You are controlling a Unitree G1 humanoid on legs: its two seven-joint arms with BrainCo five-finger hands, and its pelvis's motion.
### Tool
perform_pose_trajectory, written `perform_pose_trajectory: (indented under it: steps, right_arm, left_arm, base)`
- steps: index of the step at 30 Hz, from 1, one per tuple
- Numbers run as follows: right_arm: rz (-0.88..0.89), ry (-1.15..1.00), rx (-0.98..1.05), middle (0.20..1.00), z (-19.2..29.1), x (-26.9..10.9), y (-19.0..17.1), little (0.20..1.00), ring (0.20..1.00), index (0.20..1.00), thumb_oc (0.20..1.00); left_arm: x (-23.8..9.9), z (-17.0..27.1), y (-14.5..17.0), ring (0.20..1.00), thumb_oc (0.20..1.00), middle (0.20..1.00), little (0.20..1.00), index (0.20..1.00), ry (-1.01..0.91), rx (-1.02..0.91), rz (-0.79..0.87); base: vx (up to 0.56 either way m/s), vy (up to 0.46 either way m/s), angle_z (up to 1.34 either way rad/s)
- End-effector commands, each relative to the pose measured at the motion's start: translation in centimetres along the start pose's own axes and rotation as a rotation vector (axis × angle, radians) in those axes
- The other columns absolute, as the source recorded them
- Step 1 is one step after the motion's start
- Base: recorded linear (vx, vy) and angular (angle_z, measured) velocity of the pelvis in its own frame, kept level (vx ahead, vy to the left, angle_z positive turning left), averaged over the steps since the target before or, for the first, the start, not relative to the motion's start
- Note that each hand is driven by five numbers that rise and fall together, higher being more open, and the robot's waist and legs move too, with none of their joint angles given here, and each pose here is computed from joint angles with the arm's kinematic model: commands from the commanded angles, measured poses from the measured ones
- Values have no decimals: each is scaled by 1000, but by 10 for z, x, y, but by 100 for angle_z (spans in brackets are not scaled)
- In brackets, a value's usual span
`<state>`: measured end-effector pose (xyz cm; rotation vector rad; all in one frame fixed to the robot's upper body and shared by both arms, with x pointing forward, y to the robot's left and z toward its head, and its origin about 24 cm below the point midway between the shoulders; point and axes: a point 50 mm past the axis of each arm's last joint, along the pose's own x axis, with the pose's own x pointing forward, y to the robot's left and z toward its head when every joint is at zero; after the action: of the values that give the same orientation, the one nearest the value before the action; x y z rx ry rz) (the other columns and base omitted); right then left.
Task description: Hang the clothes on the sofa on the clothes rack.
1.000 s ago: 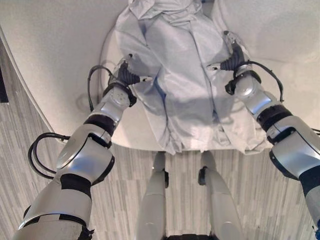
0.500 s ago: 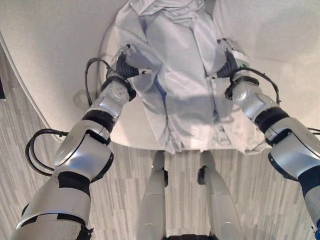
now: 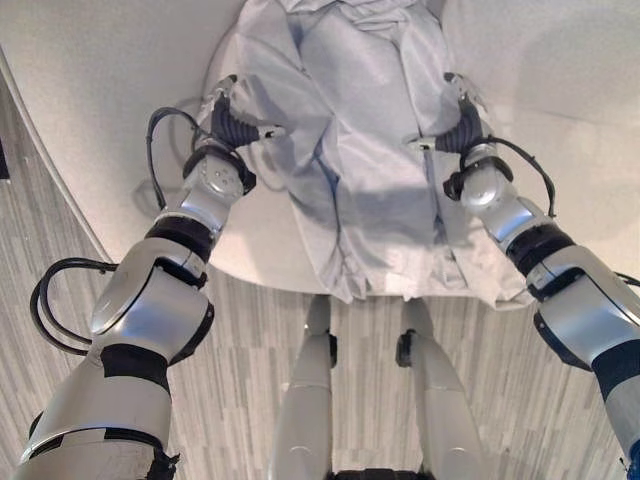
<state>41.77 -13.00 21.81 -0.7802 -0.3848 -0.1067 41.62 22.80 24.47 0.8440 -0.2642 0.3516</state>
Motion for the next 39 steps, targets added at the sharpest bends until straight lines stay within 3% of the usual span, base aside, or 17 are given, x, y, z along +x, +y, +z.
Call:
perform_pose_trajectory:
  steps: [1, 5, 18, 26, 39]
  right_arm:
    - [188, 42, 148, 1000, -2, -30, 63, 1000, 1000, 1000, 1000]
    - [117, -23, 237, 1000, 4, -42, 60, 1000, 1000, 1000, 1000]
    - [34, -46, 235, 1000, -24, -76, 44, 1000, 1000, 1000, 1000]
    - [-42, -26, 275, 1000, -21, -62, 32, 1000, 1000, 1000, 1000]
    - [-305, -40, 290, 1000, -3, -24, -29, 1000, 1000, 1000, 1000]
  left_arm:
    - [12, 5, 50, 1000, 1000, 1000, 1000, 1000, -3, 0, 180]
    - [9, -5, 61, 1000, 1000, 1000, 1000, 1000, 11, 6, 232]
    - [6, -10, 68, 1000, 1000, 1000, 1000, 1000, 4, 17, 273]
    - [8, -2, 67, 1000, 1000, 1000, 1000, 1000, -19, 27, 266]
    - [11, 12, 62, 1000, 1000, 1000, 1000, 1000, -58, 30, 253]
  base:
    - [6, 17, 3]
    - [3, 29, 2]
    - [0, 0, 0]
    - [0, 0, 0]
    - [0, 0, 0]
